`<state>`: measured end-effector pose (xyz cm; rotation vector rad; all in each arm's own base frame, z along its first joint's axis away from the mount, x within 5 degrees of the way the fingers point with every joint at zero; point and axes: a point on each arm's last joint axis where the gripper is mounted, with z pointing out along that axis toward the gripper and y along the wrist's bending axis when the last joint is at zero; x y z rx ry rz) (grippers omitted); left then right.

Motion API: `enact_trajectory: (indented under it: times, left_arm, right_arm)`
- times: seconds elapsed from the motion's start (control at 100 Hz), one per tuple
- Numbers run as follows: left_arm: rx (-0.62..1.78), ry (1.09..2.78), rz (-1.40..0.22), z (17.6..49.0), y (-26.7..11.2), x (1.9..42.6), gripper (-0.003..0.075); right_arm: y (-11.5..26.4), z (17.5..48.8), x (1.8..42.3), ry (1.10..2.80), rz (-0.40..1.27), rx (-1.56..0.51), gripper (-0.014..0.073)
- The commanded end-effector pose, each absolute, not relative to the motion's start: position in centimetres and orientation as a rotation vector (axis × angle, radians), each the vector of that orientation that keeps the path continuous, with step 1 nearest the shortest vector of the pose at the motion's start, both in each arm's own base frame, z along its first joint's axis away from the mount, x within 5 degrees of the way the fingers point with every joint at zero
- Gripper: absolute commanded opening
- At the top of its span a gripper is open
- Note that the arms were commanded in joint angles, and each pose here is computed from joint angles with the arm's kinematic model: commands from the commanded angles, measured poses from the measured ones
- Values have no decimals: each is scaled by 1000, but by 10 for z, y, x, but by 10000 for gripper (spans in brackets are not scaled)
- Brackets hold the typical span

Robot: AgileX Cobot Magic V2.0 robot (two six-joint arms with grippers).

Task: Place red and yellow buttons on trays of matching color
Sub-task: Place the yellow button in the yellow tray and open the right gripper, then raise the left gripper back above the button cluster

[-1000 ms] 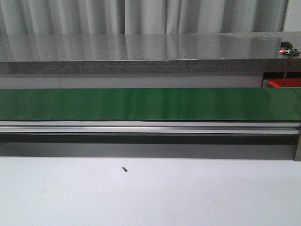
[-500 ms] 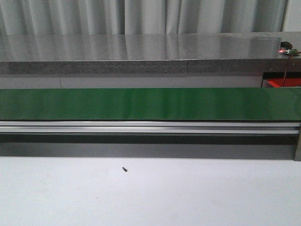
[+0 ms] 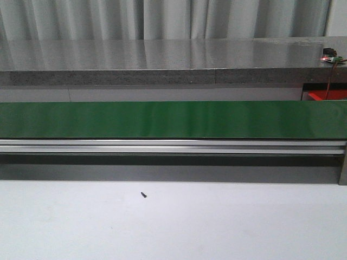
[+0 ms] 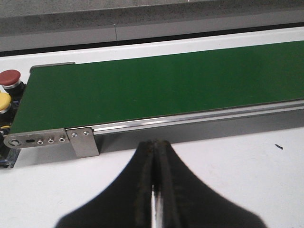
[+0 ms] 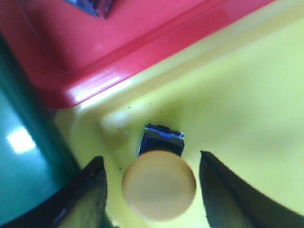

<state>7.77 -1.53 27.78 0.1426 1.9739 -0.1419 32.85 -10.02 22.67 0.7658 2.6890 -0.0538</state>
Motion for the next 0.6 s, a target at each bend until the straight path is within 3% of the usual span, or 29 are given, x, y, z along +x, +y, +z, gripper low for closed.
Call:
enact_trajectory:
  times: [0.0,0.11,0.21,0.3,0.52,0.59]
  left_arm:
    - [110,1889,-150,291,-15,81,-20]
    - [110,1889,-150,291,-15,81,-20]
    - [110,1889,-150,291,-15,81,-20]
    - [110,1889,-150,291,-15,81,-20]
    - [110,1889,-150,291,-15,81,-20]
    - [110,1889,-150,291,-15,81,-20]
  right_arm:
    - [-100,265,320,2582,-64,727,442]
    - [-91,284,311,2568,-75,670,429]
    - [-78,298,303,2557,-78,579,358]
    - [-63,311,297,2543,-68,506,244]
    - [-29,333,286,2502,-23,361,-126]
    - [-21,336,282,2498,-13,324,-115]
